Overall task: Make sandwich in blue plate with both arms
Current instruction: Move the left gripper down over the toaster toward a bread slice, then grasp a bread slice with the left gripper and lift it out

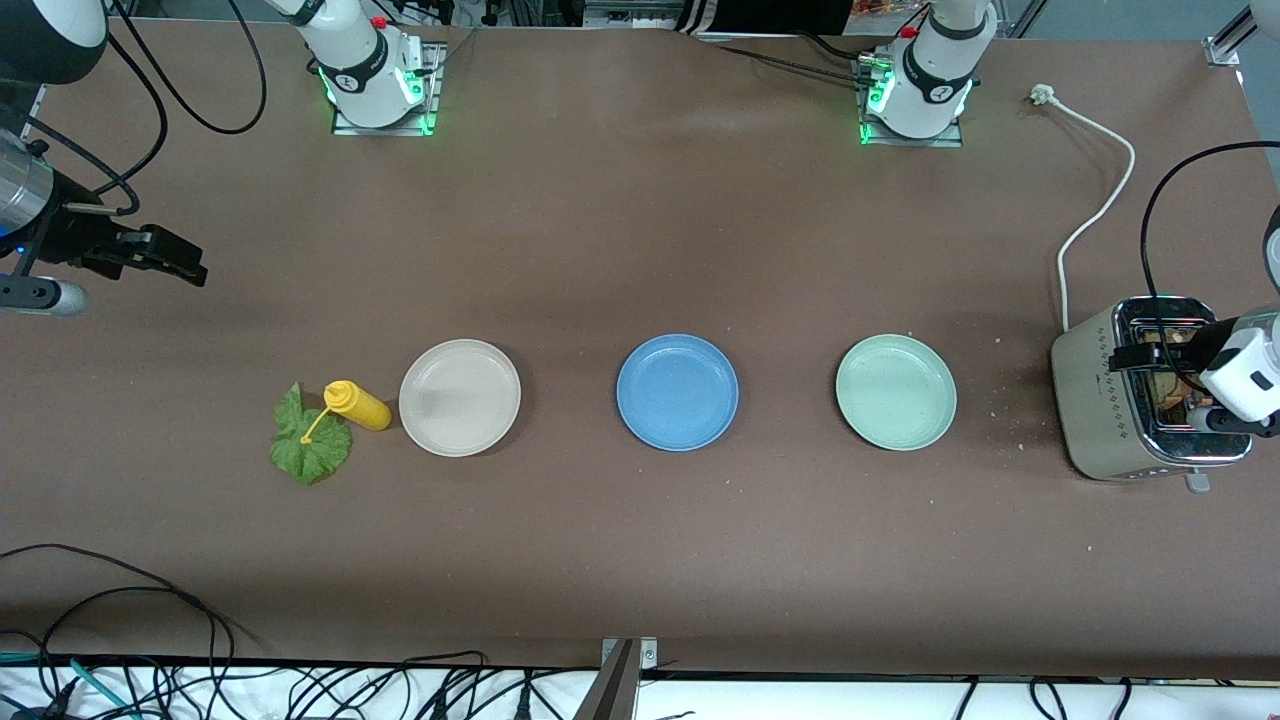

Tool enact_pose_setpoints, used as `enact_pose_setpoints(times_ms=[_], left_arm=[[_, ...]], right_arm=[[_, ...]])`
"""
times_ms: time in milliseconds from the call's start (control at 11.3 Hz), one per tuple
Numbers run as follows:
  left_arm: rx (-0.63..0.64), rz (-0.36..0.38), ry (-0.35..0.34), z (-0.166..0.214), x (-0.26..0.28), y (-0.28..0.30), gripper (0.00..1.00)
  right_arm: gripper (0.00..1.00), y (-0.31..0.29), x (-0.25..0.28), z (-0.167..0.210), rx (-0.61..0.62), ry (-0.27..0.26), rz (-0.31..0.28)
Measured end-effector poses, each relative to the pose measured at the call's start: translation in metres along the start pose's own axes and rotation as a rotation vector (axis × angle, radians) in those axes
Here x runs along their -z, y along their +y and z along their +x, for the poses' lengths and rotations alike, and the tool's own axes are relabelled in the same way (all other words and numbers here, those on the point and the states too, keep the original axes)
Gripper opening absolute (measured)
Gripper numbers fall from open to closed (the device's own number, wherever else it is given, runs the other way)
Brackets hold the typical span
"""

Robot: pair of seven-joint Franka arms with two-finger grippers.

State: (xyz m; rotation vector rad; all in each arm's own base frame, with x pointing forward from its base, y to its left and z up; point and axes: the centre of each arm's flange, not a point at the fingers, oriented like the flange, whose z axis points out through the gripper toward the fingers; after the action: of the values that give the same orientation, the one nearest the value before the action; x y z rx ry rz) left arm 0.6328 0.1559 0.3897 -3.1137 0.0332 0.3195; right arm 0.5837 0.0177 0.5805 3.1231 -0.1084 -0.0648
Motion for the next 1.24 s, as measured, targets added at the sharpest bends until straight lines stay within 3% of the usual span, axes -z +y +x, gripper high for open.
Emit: enact_pose_setpoints(times_ms=[621, 975, 1064, 1241], left_arm=[[-0.004, 0.021, -0.015, -0.006, 0.006, -0.003, 1.0], [0.037, 0.021, -0.015, -0.015, 0.003, -0.035, 0.99], [0.041, 0.018, -0.02, -0.015, -0.001, -0.039, 0.96], [0.039, 0.011, -0.035, -0.013, -0.011, -0.038, 0.7]], right_arm=[[1.0, 0.0, 0.0, 0.0, 0.0, 0.0, 0.0], [1.0, 0.0, 0.0, 0.0, 0.0, 0.0, 0.0], [1.0, 0.0, 0.0, 0.0, 0.0, 0.0, 0.0], [1.0, 0.0, 0.0, 0.0, 0.0, 0.0, 0.0]])
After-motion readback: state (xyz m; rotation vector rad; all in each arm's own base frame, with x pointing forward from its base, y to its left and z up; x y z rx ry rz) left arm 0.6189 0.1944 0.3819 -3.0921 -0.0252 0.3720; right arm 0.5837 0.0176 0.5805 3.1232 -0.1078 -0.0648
